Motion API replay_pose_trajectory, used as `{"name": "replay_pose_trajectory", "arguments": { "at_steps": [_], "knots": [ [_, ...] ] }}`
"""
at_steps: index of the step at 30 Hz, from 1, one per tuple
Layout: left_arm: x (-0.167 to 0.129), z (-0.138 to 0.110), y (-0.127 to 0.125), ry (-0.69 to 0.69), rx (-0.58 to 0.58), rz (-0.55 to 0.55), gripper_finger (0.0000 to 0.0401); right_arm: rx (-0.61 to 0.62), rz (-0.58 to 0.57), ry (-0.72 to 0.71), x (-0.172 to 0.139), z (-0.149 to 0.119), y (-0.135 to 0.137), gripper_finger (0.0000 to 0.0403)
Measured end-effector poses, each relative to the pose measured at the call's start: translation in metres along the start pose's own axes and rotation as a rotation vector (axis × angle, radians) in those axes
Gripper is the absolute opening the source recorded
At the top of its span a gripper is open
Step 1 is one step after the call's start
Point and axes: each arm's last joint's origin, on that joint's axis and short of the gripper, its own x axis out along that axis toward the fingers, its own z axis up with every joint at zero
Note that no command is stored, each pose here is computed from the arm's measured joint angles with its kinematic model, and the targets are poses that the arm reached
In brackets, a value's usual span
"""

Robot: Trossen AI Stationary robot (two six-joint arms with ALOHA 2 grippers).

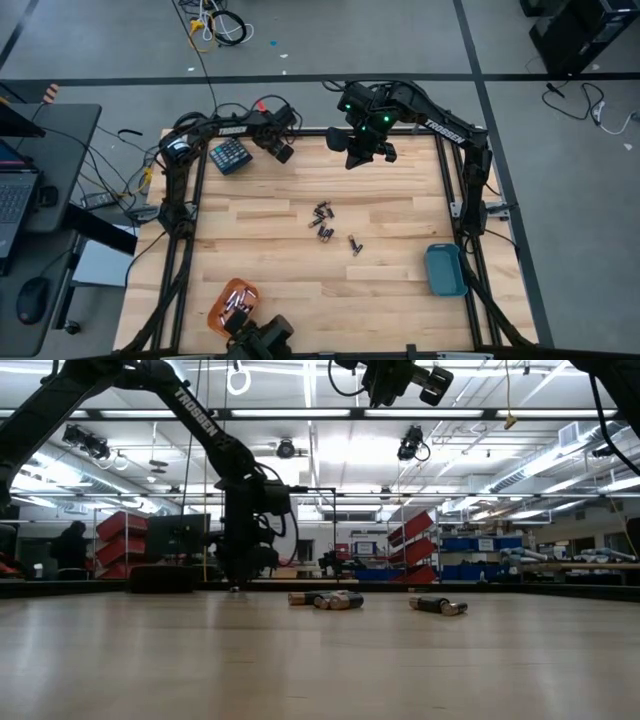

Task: Sort batteries
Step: Put the silver battery into the orange bin

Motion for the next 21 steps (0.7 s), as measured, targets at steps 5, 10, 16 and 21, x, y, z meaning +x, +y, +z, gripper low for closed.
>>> {"name": "replay_pose_trajectory", "arguments": {
  "at_steps": [5,10,16,21],
  "knots": [
    [-0.0001,-0.0005,-0.0001,0.004,0.002,0.0,0.0143,0.0,0.0,0.0,0.0001,0.0,0.0,0.0001],
    [0.0006,-0.0007,0.0019,0.012,-0.001,-0.009,0.0143,0.003,0.0,0.0,0.0001,0.0,0.0,0.0001],
    [0.0017,-0.0015,0.0049,0.026,-0.004,-0.014,0.0143,0.01,0.0,0.0,0.0001,0.0,0.0,0.0001],
    [0.0016,-0.0021,0.0044,0.033,0.023,-0.026,0.0143,0.011,0.0,0.0,0.0,0.0001,-0.0001,0.0001]
  ]
}}
